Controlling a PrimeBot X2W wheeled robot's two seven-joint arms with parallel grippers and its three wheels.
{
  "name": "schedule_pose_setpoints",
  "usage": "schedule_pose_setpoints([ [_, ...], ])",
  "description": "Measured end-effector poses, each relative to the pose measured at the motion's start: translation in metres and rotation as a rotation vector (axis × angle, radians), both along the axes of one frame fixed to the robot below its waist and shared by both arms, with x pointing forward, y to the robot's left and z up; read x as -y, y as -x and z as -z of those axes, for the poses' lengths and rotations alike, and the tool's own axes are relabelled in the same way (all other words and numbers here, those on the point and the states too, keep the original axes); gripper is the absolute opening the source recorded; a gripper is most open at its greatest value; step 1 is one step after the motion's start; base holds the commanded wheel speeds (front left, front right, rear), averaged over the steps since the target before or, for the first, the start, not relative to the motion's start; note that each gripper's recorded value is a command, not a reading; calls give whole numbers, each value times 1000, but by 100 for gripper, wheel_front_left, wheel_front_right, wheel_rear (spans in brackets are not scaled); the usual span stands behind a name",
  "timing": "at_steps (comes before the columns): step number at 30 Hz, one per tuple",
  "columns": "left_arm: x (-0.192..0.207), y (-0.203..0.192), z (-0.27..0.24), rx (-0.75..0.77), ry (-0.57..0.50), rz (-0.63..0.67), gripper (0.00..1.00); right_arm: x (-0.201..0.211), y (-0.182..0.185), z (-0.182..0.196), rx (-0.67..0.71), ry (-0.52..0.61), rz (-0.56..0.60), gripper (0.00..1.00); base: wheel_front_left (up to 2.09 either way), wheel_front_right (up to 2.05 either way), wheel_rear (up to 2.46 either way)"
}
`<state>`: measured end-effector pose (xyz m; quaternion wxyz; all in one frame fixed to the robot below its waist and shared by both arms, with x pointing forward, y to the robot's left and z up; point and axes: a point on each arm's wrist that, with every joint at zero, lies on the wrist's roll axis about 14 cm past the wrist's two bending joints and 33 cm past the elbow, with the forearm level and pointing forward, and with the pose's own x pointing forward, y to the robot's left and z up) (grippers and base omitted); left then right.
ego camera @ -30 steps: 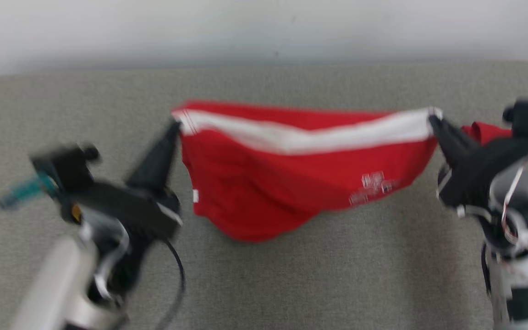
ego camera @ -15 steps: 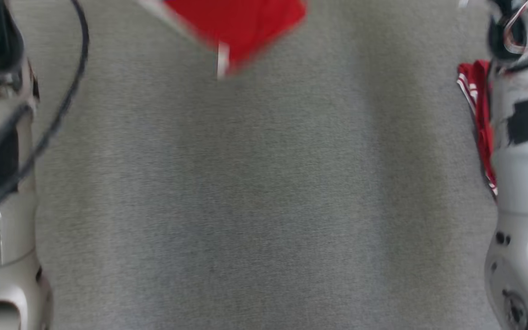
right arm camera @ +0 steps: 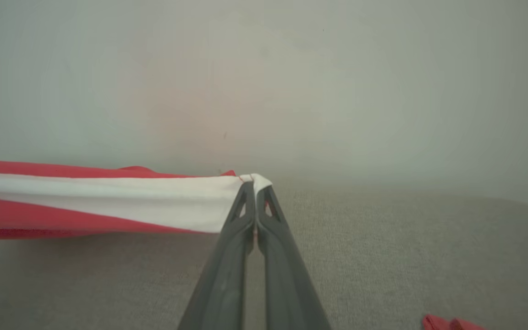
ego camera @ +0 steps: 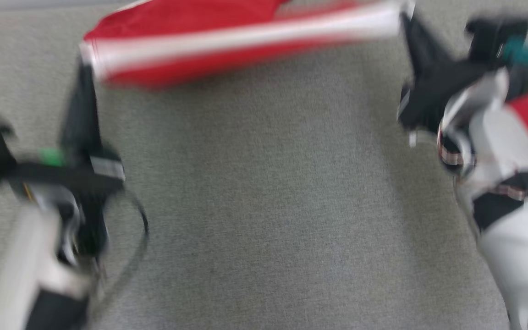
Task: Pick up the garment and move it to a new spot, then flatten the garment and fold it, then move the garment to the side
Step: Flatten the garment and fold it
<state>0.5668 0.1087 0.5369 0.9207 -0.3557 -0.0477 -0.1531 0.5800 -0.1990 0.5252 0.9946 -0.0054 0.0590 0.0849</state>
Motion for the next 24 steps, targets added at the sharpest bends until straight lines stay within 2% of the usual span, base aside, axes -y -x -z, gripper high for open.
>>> schedule_pose_setpoints([
  [3,-6,37,33,-93,31,-8,0,4,31,24,-82,-23,-15,0,0,0,0],
  [5,-4,61,43,-137,76,-4,0,11,52,31,-121,-59,-8,0,0,0,0],
  [8,-6,93,54,-186,96,-8,0,19,89,41,-185,-54,-21,0,0,0,0],
  [13,-7,149,75,-266,55,-4,0,21,151,55,-297,-67,-40,0,0,0,0],
  [16,-9,176,77,-276,33,0,0,13,189,60,-368,-127,-60,0,0,0,0],
  [18,-8,196,82,-282,-21,19,0,12,217,66,-419,-163,-60,0,0,0,0],
  [21,-8,221,87,-282,-105,46,0,26,259,79,-520,-132,-30,0,0,0,0],
  [24,-9,242,95,-278,-241,80,0,24,295,88,-601,-150,-21,0,0,0,0],
])
